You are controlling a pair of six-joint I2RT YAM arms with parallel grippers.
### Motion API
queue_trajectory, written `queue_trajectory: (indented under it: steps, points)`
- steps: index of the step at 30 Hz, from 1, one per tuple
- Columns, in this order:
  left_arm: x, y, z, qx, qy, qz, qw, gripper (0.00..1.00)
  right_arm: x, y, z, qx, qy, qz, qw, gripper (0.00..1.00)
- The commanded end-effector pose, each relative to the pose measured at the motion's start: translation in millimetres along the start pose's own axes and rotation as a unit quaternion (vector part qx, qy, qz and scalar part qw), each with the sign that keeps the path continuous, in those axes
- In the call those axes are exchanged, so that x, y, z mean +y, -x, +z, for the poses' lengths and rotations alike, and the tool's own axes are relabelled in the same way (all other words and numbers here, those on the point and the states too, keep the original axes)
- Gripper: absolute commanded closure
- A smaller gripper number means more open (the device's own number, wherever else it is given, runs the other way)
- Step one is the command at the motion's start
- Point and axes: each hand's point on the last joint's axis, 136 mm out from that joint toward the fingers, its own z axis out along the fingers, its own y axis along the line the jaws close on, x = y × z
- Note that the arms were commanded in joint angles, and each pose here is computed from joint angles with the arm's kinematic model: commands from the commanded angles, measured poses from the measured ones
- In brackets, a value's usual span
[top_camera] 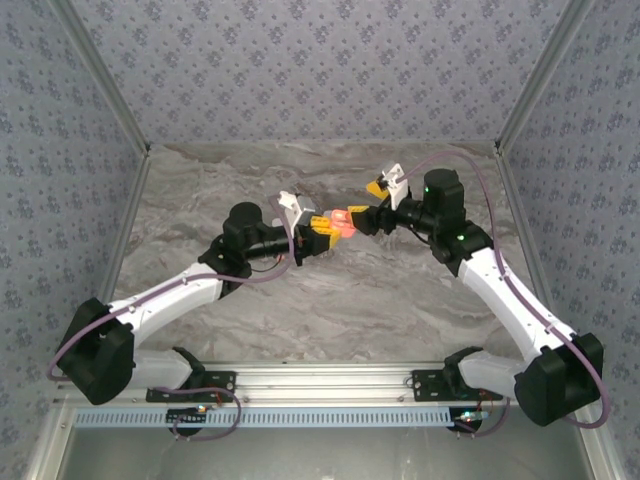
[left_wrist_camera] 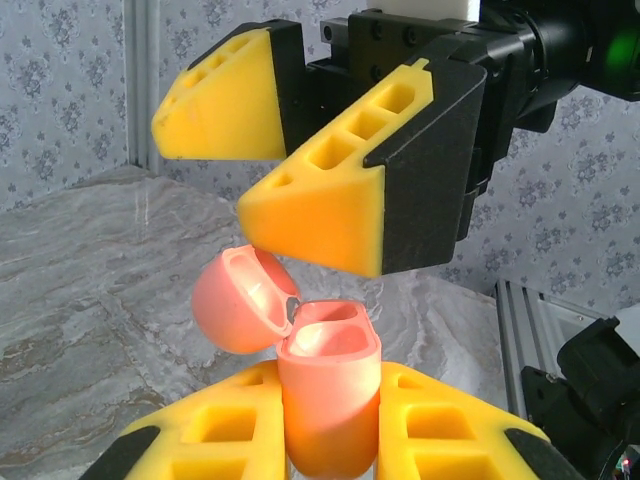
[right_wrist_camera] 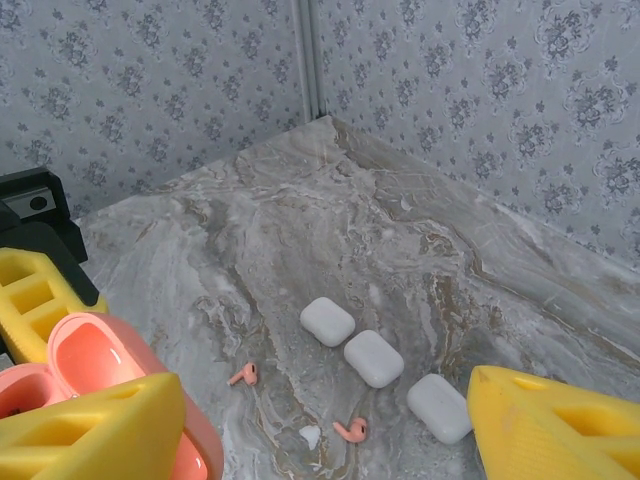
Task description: Insert wireless bluetooth earbuds into charging case
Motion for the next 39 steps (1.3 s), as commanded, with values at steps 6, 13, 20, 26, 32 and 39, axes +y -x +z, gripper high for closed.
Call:
queue_trajectory:
  steps: [6,13,20,26,32,39]
  points:
    - [9,12,-10,-0.016,0.051,0.028,0.998,1.0,-1,24,-22,-0.029,-0.015,0.007,0.999,0.22]
    - [28,-9,-31,-0.004,0.133,0.025,0.991,1.0,-23,-12,-16,0.049,-0.058,0.112,0.991,0.1]
    - [31,-36,-67,0.017,0.191,0.014,0.981,1.0,-37,-99,42,0.199,-0.08,0.265,0.94,0.2]
    - [28,-45,-96,0.012,0.231,0.011,0.973,1.0,-38,-153,99,0.269,-0.122,0.291,0.91,0.33]
    - [25,-40,-118,-0.007,0.259,0.023,0.966,1.0,-38,-194,139,0.301,-0.135,0.333,0.883,0.45]
    - [24,-36,-124,-0.013,0.267,0.028,0.963,1.0,-34,-219,166,0.328,-0.145,0.331,0.873,0.47]
